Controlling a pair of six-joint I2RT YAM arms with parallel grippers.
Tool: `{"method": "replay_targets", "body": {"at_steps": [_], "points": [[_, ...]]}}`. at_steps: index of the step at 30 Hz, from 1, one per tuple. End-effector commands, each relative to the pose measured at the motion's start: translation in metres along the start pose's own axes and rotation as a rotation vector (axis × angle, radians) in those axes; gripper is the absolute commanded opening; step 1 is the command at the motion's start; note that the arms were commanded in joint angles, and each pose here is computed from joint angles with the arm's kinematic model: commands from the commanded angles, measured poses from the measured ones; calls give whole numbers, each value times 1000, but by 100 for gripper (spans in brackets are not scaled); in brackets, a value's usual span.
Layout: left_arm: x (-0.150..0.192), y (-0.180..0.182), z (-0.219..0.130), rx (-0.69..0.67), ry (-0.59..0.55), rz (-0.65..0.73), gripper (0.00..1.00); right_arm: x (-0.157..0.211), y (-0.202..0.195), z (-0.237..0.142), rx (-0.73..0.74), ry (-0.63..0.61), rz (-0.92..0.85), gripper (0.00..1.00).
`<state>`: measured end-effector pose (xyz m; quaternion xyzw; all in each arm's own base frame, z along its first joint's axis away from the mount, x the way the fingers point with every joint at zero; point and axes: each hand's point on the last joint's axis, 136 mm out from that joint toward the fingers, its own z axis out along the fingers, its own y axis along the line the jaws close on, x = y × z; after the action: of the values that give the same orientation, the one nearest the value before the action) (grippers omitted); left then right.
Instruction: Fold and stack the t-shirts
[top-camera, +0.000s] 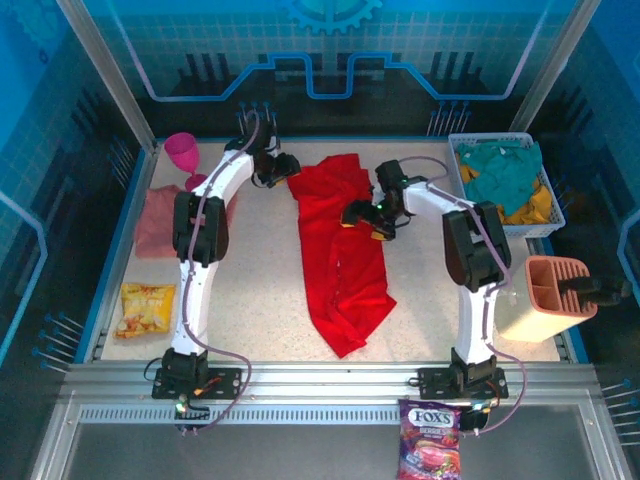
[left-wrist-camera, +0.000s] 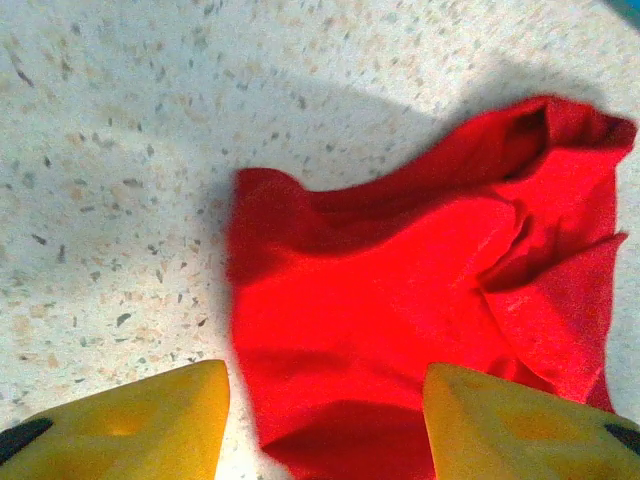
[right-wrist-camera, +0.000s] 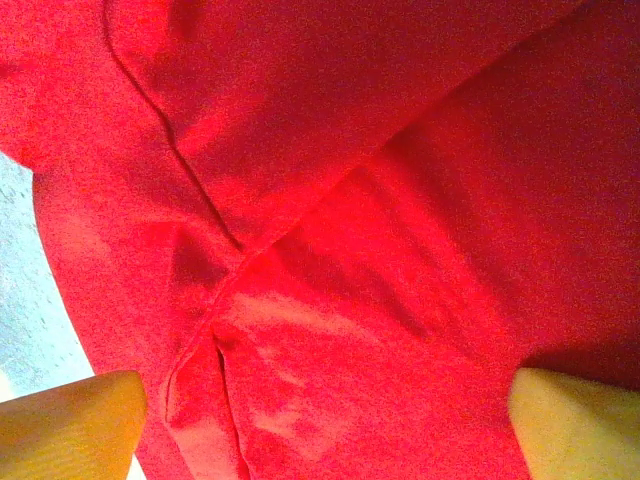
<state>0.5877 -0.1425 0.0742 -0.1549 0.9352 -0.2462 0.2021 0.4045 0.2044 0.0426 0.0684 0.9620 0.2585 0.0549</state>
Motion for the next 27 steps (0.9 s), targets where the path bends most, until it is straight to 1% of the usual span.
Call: {"method": "replay_targets", "body": {"at_steps": [1,2,5,9,13,15,17,19,22,24,27], "points": [[-10,13,-25,8,6,7,54,24,-4,-31,17,-13,-47,98],[-12,17,-29,11,1,6,54,37,-12,-38,28,-10,-50,100],[-9,18,-32,58,18,19,53,68,-24,-55,25,0,-59,100],[-3,23,-21,64,45,41,54,111,-38,-69,33,30,-41,99],[-6,21,-8,101,36,38,54,148,-56,-72,42,54,7,85],[-7,12,1,145,28,26,54,166,-62,-72,37,75,36,69],[-6,2,10,182,29,24,54,179,-68,-69,37,89,50,60],[-4,-4,20,178,32,42,54,187,-74,-66,45,92,60,58],[-1,-10,35,192,43,33,54,195,-80,-60,44,100,71,53],[1,-12,44,184,50,30,54,198,-80,-55,30,104,75,47],[4,-13,54,188,61,12,53,200,-79,-46,28,109,65,45]]}}
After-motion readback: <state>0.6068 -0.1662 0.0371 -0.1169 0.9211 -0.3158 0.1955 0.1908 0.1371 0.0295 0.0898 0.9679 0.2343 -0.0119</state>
